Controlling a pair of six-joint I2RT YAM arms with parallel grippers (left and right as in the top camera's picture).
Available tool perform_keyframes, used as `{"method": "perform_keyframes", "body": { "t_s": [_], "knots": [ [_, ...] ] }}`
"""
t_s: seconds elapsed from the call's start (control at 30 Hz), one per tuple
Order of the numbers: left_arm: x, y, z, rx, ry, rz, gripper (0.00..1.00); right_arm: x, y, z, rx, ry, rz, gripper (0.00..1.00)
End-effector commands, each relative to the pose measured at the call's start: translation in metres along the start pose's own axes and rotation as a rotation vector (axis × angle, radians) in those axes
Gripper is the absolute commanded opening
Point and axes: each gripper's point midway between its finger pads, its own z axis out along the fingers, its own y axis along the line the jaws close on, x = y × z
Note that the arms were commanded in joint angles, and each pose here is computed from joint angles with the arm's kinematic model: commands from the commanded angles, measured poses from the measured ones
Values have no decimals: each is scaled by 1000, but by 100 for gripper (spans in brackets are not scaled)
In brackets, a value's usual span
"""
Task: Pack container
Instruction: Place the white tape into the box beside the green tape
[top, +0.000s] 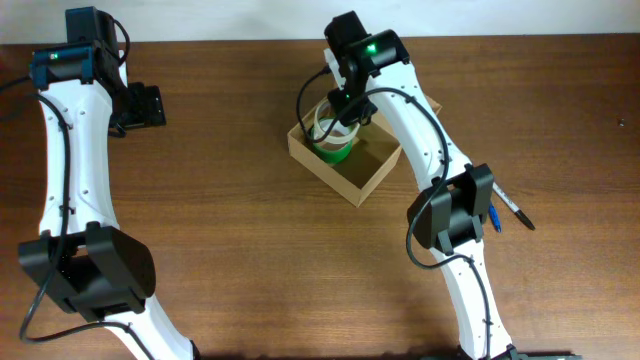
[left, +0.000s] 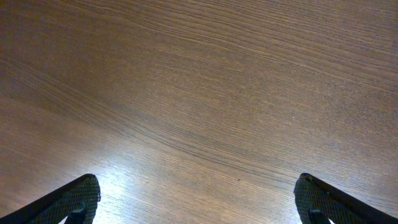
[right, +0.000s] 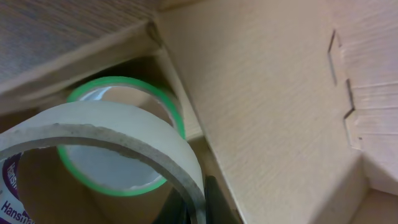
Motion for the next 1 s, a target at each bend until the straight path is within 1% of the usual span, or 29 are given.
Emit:
{"method": "perform_keyframes", "body": {
  "t_s": [0.0, 0.2, 0.5, 0.53, 0.57, 0.6, 0.63, 0.67, 0.83, 0.87, 0.9, 0.97],
  "knots": [
    [1, 1, 6, 4, 13, 0, 100, 6, 4, 21, -46, 40, 21, 4],
    [1, 1, 6, 4, 13, 0, 100, 9, 9, 42, -66, 68, 35, 4],
    [1, 1, 6, 4, 13, 0, 100, 6, 9, 47, -66, 57, 39, 4],
    [1, 1, 6, 4, 13, 0, 100, 6, 9, 47, -66, 57, 39, 5],
    [1, 1, 6, 4, 13, 0, 100, 6, 10, 47, -66, 58, 38, 9],
    [1, 1, 6, 4, 13, 0, 100, 6, 10, 47, -66, 59, 38, 17],
    [1, 1, 6, 4, 13, 0, 100, 6, 10, 47, -66, 59, 38, 21],
    [1, 1, 6, 4, 13, 0, 100, 7, 10, 47, -66, 61, 38, 22],
    [1, 1, 6, 4, 13, 0, 100, 13, 11, 42, -67, 85, 35, 22],
    [1, 1, 6, 4, 13, 0, 100, 14, 12, 38, -68, 89, 33, 22],
    [1, 1, 6, 4, 13, 0, 100, 14, 13, 32, -68, 87, 30, 25],
    [1, 1, 6, 4, 13, 0, 100, 10, 13, 11, -57, 59, 22, 27]
  ]
}}
